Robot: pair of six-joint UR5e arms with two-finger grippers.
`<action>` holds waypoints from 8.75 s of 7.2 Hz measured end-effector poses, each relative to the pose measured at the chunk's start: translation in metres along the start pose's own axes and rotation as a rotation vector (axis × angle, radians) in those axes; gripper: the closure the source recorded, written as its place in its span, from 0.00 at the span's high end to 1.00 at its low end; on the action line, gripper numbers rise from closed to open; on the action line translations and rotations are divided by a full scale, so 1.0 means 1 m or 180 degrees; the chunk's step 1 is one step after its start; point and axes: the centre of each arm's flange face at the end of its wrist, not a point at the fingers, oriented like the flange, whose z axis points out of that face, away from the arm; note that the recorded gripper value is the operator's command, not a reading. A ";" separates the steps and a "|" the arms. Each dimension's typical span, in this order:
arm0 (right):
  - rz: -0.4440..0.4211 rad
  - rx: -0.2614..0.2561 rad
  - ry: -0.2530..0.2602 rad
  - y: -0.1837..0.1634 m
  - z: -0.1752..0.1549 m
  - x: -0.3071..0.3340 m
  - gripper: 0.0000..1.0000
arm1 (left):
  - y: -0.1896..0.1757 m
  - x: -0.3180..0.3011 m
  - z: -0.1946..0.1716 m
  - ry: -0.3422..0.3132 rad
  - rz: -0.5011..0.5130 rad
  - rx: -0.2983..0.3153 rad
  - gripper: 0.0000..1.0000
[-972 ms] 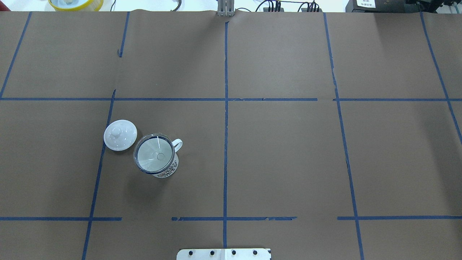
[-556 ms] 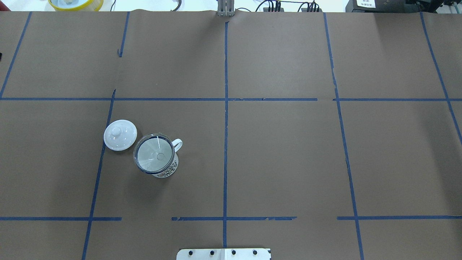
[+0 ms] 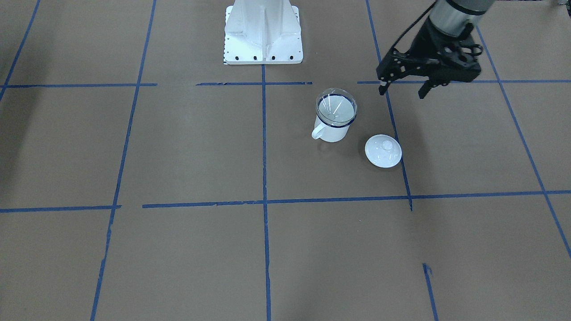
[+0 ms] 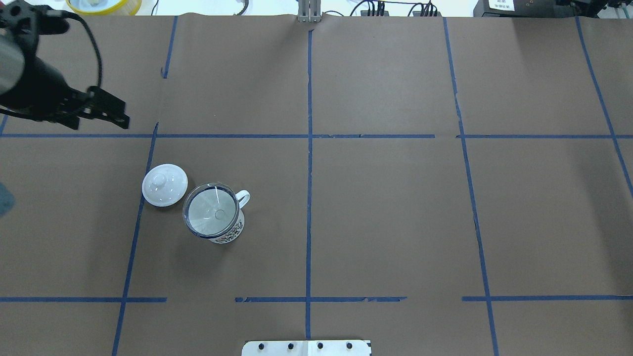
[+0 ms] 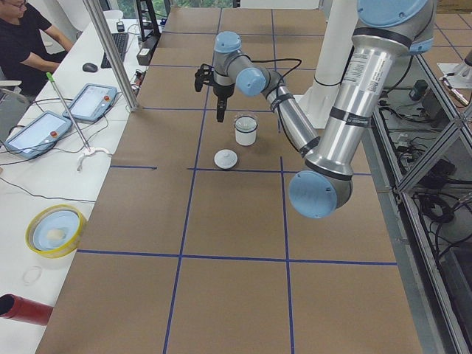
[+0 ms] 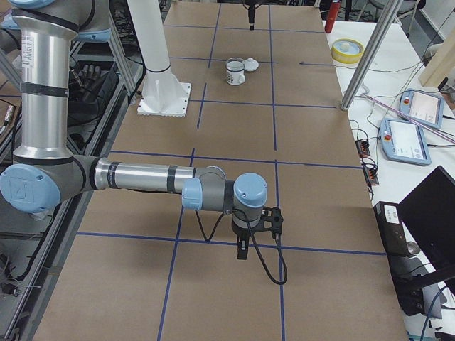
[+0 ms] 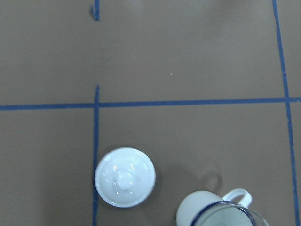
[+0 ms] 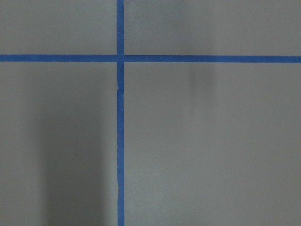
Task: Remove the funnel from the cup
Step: 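Reach the left gripper down to the glass funnel in the mug and grasp it, then lift the glass funnel out of the mug with the left gripper, then lower the funnel onto the table farther from the robot than the mug, then open the left gripper and move it over the white lid, then lower the left gripper onto the white lid's knob and grasp it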
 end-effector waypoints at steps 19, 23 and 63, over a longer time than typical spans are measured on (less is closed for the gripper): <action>-0.0002 0.0002 0.0000 0.000 0.000 0.000 1.00 | 0.028 0.092 0.039 -0.0273 -0.0610 0.0064 0.00; 0.0000 0.0000 0.0000 0.000 0.000 0.000 1.00 | -0.038 0.043 -0.069 0.0101 -0.1259 0.0650 0.00; 0.0001 -0.0001 0.0000 0.000 0.000 0.000 1.00 | -0.025 -0.111 0.192 -0.0324 -0.0366 0.0384 0.90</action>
